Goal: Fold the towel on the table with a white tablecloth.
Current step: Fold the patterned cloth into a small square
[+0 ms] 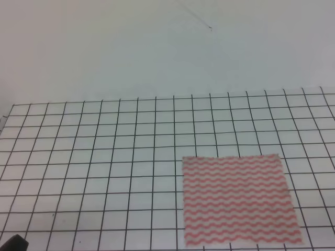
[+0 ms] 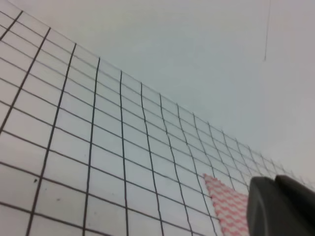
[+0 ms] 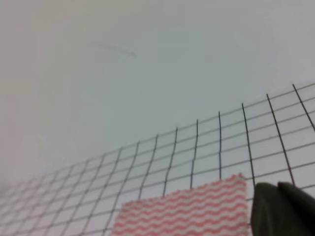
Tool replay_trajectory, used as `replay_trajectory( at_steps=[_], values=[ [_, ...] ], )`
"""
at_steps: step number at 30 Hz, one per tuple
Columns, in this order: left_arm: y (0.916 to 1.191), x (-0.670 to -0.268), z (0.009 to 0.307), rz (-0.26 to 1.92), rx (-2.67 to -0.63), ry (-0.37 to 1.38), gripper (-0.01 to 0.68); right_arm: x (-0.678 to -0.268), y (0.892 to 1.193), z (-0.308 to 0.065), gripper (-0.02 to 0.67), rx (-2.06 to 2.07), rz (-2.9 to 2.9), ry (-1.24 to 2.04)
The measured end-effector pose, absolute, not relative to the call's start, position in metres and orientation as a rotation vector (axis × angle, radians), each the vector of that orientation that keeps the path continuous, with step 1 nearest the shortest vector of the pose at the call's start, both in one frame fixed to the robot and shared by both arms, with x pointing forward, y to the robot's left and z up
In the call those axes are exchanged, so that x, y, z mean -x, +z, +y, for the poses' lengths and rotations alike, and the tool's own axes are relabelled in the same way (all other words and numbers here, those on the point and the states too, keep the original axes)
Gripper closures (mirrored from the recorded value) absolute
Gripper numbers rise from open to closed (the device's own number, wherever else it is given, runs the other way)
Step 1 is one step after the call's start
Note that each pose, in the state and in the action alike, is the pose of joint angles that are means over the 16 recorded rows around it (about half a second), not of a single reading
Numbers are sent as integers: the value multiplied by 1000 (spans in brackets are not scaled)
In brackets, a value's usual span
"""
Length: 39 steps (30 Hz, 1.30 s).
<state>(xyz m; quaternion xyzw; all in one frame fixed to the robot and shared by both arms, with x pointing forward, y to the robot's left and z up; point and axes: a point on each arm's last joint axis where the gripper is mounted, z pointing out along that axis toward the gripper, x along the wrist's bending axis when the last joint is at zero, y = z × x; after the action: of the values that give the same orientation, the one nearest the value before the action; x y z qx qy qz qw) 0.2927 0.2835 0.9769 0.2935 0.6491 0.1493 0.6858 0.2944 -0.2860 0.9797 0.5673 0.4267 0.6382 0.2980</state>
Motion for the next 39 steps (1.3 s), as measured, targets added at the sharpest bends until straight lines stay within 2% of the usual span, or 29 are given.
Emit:
replay_trajectory(
  at_steps=[8,25,39],
  values=[
    [972,-293,280,1441,-836,426,674,-294,975,-285,652,-1491,1225,1619],
    [968,-299,280,1495,-889,419,673,-294,973,-284,652,-1488,1246,1600],
    [977,-297,269,1282,-1013,460,674,-294,980,-285,652,-1472,1203,1638]
  ],
)
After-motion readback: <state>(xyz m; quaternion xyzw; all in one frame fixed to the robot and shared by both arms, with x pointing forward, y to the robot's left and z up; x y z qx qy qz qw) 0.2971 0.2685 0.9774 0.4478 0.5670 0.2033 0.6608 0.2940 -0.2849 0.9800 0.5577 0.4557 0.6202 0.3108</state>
